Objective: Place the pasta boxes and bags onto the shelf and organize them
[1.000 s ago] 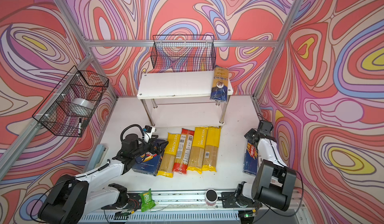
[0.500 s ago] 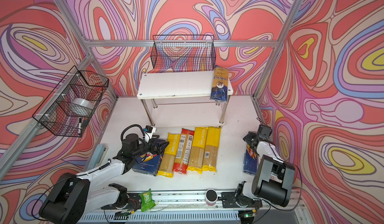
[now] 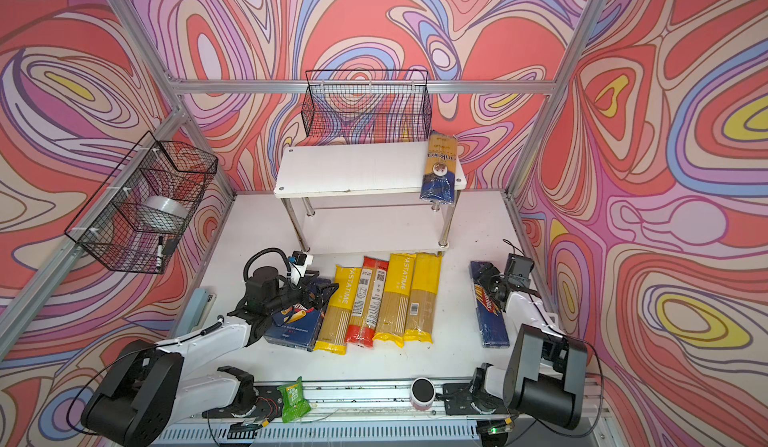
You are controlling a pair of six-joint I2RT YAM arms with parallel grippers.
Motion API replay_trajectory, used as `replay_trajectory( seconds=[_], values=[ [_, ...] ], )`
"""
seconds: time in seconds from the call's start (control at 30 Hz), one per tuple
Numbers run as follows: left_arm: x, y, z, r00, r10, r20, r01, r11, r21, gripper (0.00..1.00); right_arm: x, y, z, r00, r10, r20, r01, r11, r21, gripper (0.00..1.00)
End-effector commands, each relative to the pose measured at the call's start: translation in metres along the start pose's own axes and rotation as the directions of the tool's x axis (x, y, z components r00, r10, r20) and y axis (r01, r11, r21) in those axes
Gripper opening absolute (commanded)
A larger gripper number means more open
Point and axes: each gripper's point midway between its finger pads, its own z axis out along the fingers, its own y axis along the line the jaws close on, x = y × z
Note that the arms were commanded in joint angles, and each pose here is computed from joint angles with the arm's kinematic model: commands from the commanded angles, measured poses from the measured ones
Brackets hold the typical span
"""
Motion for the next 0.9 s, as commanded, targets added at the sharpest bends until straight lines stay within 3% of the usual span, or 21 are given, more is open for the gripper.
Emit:
replay_trajectory(
  seconds=[0.0,0.23,0.53,0.77,0.87],
  values=[
    [-0.014,-0.004,0.003,0.999,0.029,0.030,-0.030,0.999,0.016,1.00,0.035,0.013,-0.008,0.990,0.022,-0.138,-0.025,1.000,-0.018,0.85],
    [-0.014,-0.004,0.002,0.999,0.031,0.029,-0.032,0.999,0.012,1.00,0.014,0.007,-0.021,0.993,-0.069,-0.092,0.078,0.993,0.090,0.88],
    [-0.014,-0.003,0.000,0.999,0.040,0.030,-0.040,0.999,-0.002,1.00,0.040,-0.017,0.000,0.980,-0.011,-0.199,0.040,0.989,0.140,0.89],
    [-0.014,-0.001,0.000,0.999,0.039,0.027,-0.039,0.999,-0.012,1.00,0.069,-0.004,-0.009,0.963,0.075,-0.257,-0.070,0.997,0.030,0.87],
    [-0.014,-0.001,0.002,0.999,0.031,0.023,-0.031,0.999,-0.009,1.00,0.079,0.005,-0.016,0.960,0.065,-0.273,-0.065,0.998,0.009,0.86]
  ],
)
